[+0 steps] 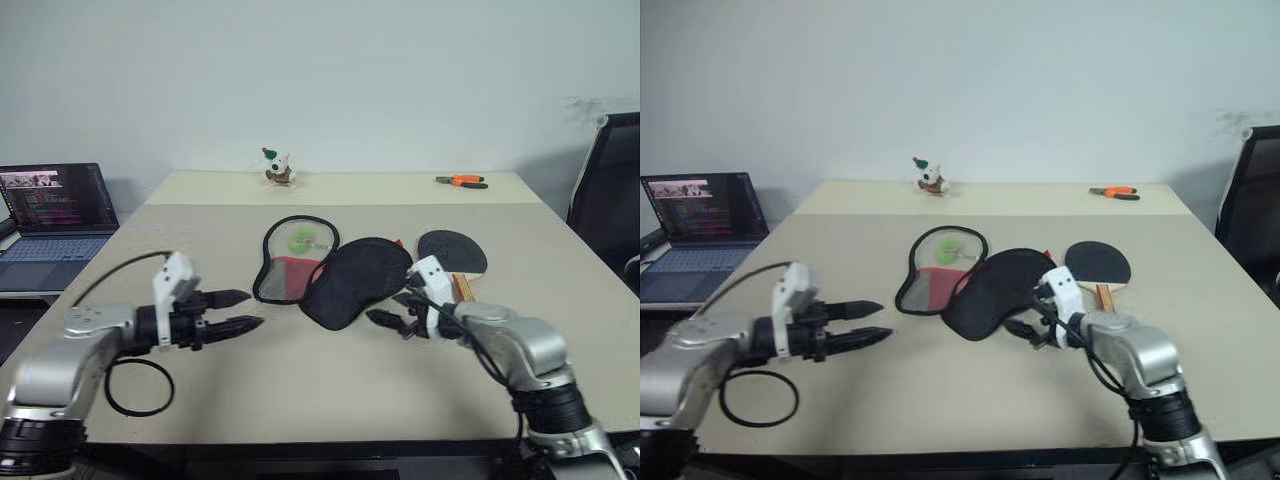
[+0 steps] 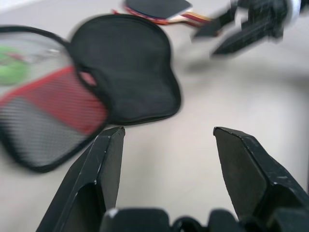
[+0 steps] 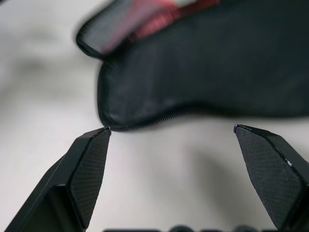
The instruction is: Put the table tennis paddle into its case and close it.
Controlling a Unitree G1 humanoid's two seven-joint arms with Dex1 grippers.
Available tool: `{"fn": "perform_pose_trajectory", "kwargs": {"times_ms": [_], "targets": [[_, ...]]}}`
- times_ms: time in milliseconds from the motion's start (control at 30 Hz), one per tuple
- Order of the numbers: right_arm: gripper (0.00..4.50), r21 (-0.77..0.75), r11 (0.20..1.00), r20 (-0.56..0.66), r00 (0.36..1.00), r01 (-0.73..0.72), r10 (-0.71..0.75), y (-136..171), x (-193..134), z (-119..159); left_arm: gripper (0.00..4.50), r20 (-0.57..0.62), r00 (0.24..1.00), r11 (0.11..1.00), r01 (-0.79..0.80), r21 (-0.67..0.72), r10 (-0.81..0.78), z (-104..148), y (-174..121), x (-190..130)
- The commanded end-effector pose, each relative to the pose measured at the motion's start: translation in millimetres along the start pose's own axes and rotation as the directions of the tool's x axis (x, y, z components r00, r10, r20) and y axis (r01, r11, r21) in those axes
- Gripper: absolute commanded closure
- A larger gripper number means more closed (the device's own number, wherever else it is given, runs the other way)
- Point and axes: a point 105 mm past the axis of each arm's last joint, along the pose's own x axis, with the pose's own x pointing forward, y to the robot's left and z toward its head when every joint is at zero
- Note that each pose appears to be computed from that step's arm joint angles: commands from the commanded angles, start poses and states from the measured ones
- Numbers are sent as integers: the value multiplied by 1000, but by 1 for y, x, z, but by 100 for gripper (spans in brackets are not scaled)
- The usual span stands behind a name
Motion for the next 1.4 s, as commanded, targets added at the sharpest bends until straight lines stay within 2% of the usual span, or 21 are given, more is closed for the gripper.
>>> {"fn": "perform_pose_trajectory", "kwargs": {"times_ms": [33,500,633,967,1167,1400], "targets": [[0,19,999,-5,999,36,-36,3,13,6,132,21,1000,999,-18,26,17,6,4,-6],[0,78,996,78,996,-50,43,44,55,28,132,54,998,1000,-12,27,11,11,-2,5],[92,77,995,52,997,-64,60,47,54,21,127,56,998,999,5,34,-7,11,-6,11],[445,134,989,-37,997,-61,66,17,27,9,127,77,996,996,39,80,-45,17,-17,24],[448,72,996,-134,990,-45,54,-19,2,6,127,50,995,991,82,106,-88,12,-26,31],[448,-34,999,-177,984,-39,33,-51,-6,27,127,46,992,985,111,129,-118,14,-29,35]]}}
